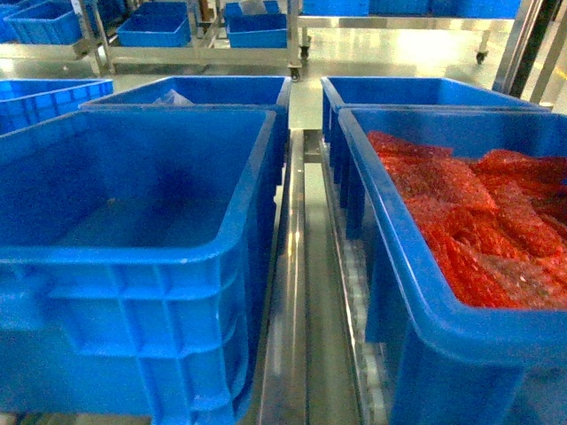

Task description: Pick blue part to blue bin on bottom shelf

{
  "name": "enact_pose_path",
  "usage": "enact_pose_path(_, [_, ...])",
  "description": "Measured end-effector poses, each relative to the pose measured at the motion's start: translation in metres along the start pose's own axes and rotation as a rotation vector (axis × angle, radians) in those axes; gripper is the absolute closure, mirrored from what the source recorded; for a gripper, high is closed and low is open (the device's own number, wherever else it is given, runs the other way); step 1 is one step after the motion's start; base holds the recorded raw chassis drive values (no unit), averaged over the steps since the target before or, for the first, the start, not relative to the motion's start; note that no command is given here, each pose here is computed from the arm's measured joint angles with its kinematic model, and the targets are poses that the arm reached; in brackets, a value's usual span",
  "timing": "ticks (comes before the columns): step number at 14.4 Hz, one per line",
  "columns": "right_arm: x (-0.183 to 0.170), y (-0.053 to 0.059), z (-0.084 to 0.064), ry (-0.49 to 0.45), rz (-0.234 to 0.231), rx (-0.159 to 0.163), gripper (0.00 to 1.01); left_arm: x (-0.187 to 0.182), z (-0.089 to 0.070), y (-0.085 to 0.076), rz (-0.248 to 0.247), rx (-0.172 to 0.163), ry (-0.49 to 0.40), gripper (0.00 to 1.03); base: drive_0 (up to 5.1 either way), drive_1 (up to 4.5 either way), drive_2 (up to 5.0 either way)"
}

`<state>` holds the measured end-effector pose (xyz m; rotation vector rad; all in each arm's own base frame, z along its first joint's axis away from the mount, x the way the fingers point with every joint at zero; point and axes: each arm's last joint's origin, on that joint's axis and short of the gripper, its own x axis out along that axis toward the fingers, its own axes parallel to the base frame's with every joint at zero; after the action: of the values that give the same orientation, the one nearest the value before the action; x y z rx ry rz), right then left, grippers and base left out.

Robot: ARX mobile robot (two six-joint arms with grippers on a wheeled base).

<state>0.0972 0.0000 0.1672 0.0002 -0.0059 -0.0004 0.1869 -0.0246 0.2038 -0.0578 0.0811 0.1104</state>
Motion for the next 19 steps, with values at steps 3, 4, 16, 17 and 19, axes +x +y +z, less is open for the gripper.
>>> enact_pose_path(3, [0.0,0.0,-0.0006,0.006,0.0,0.0,0.03,0.0002,-0.0003,0.0,0.0,0.001,0.002,0.59,0.0,4.08,-4.0])
enact_pose_path(4, [0.0,0.0,-0.0004,0.004,0.0,0.0,0.03,0.0004,-0.0007,-0.0001,0.0,0.001,0.005,0.59,0.0,4.08,-4.0])
enact_pose_path(16, [0.0,0.0,-0.0003,0.003,0.0,0.0,0.03,0.0003,-0.0004,-0.0001,0.0,0.001,0.003,0.59,0.0,0.0,0.0])
enact_pose_path(17, [0.0,0.0,-0.0003,0.003,0.0,0.0,0.03,0.0003,-0.0004,-0.0001,0.0,0.001,0.003,0.59,0.0,0.0,0.0])
enact_pose_path(19, [0.0,0.0,-0.0003,0.003,0.0,0.0,0.03,0.0003,-0.0004,-0.0001,0.0,0.001,0.003,0.59,0.0,0.0,0.0])
